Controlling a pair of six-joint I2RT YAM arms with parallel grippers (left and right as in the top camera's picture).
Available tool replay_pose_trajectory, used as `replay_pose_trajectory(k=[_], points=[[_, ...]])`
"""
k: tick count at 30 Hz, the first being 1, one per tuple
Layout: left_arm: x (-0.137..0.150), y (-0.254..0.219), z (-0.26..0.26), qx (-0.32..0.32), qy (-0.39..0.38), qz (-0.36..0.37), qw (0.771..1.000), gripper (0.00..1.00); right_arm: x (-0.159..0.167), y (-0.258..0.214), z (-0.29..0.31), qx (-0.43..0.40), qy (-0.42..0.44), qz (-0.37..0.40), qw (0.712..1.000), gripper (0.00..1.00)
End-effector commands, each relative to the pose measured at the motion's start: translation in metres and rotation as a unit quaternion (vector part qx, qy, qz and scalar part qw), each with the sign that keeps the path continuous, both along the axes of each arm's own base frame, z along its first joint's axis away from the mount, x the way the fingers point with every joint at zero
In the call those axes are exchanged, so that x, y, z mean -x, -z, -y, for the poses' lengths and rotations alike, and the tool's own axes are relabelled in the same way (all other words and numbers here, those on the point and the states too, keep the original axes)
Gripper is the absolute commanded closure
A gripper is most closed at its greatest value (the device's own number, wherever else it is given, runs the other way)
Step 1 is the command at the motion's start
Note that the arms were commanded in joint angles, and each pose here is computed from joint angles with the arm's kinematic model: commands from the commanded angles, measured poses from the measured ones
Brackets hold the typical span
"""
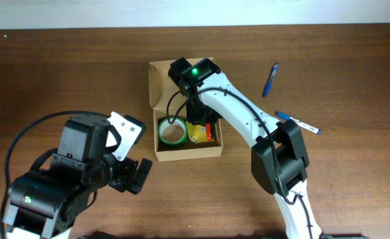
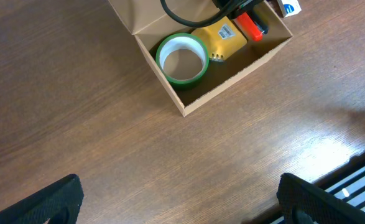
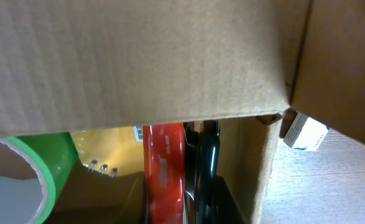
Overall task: Pack container
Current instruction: 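Lower the stapler beside the yellow packet and open the right gripper, then raise the right gripper out of the box and move right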
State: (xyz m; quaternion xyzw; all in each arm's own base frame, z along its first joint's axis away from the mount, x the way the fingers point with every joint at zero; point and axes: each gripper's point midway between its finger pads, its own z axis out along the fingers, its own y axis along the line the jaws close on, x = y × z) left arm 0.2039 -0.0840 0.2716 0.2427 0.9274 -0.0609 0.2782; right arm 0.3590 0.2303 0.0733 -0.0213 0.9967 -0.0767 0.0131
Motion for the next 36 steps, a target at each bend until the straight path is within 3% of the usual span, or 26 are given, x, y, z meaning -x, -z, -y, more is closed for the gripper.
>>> replay_pose_trajectory(k=[1, 3, 5, 13, 26, 36], points=[[0.0, -0.006, 0.003, 0.005, 0.011, 0.01, 1.0, 0.0, -0.004, -0.018, 0.008, 0.004, 0.012, 0.029, 0.999, 0.96], [0.0, -0.006, 0.003, 0.005, 0.011, 0.01, 1.0, 0.0, -0.003, -0.016, 0.008, 0.006, 0.012, 0.027, 1.0, 0.96], [0.0, -0.006, 0.003, 0.005, 0.011, 0.01, 1.0, 0.0, -0.002, -0.015, 0.009, 0.007, 0.012, 0.026, 1.0, 0.81], [0.0, -0.006, 0.003, 0.005, 0.011, 0.01, 1.0, 0.0, -0.002, -0.015, 0.009, 0.007, 0.012, 0.025, 1.0, 0.55], [0.0, -0.006, 0.003, 0.005, 0.011, 0.01, 1.0, 0.0, 0.0, -0.018, 0.008, 0.003, 0.007, 0.019, 1.0, 0.53], [0.0, -0.006, 0.003, 0.005, 0.011, 0.01, 1.0, 0.01, -0.009, -0.096, -0.005, -0.044, -0.03, 0.056, 0.997, 0.5]])
